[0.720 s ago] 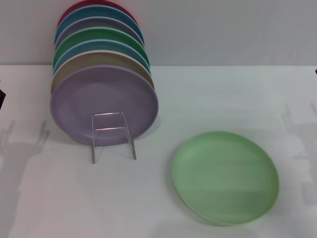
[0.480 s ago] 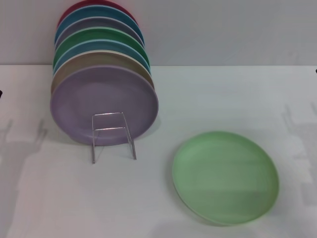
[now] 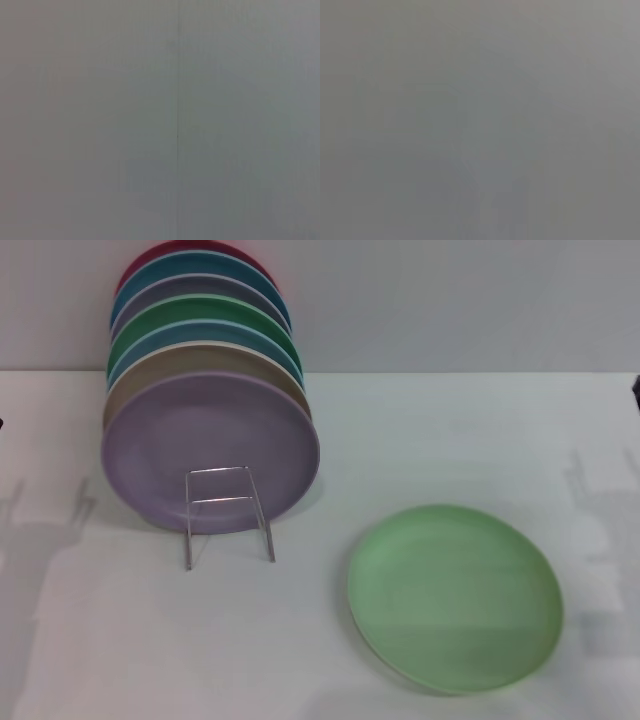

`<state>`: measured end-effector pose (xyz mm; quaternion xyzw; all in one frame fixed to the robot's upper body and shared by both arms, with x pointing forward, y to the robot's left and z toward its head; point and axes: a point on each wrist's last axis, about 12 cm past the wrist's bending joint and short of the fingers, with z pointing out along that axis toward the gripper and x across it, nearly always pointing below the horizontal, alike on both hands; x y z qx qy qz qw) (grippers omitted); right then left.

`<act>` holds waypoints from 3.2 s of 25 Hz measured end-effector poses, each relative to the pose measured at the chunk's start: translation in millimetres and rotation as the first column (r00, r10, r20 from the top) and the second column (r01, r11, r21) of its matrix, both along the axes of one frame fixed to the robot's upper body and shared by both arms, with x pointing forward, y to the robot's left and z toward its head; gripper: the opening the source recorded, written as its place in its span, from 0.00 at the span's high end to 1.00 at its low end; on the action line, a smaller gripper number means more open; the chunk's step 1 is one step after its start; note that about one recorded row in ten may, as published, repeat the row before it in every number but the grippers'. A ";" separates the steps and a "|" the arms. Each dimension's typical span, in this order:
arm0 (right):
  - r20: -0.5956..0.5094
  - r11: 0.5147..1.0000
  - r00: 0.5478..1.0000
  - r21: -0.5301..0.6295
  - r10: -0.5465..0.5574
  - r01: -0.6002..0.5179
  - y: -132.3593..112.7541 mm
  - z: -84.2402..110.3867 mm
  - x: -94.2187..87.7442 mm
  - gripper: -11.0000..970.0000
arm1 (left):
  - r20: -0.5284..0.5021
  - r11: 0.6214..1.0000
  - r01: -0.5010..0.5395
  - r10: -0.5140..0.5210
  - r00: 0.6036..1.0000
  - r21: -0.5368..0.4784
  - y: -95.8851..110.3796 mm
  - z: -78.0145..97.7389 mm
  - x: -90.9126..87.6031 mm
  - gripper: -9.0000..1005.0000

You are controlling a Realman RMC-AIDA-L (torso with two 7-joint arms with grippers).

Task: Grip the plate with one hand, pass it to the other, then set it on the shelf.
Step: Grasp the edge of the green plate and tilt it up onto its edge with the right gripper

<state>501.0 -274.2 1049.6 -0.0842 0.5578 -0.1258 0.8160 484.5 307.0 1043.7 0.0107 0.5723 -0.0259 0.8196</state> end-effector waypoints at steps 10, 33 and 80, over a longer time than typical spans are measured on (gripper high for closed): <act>-0.087 0.991 0.988 -0.038 -0.131 0.128 32.2 13.7 25.1 0.29 | 0.009 1.000 -0.010 0.010 1.000 0.002 3.4 -0.4 -5.4 0.19; -0.658 0.923 0.666 0.362 0.352 -0.130 27.1 46.9 97.2 0.29 | 0.021 1.000 -0.010 0.010 1.000 0.001 3.5 0.5 -7.0 0.19; -0.913 0.923 -0.140 0.384 0.383 0.025 -16.3 80.1 74.9 0.31 | 0.035 1.000 0.006 -0.006 0.999 -0.009 -2.6 4.1 -0.1 0.19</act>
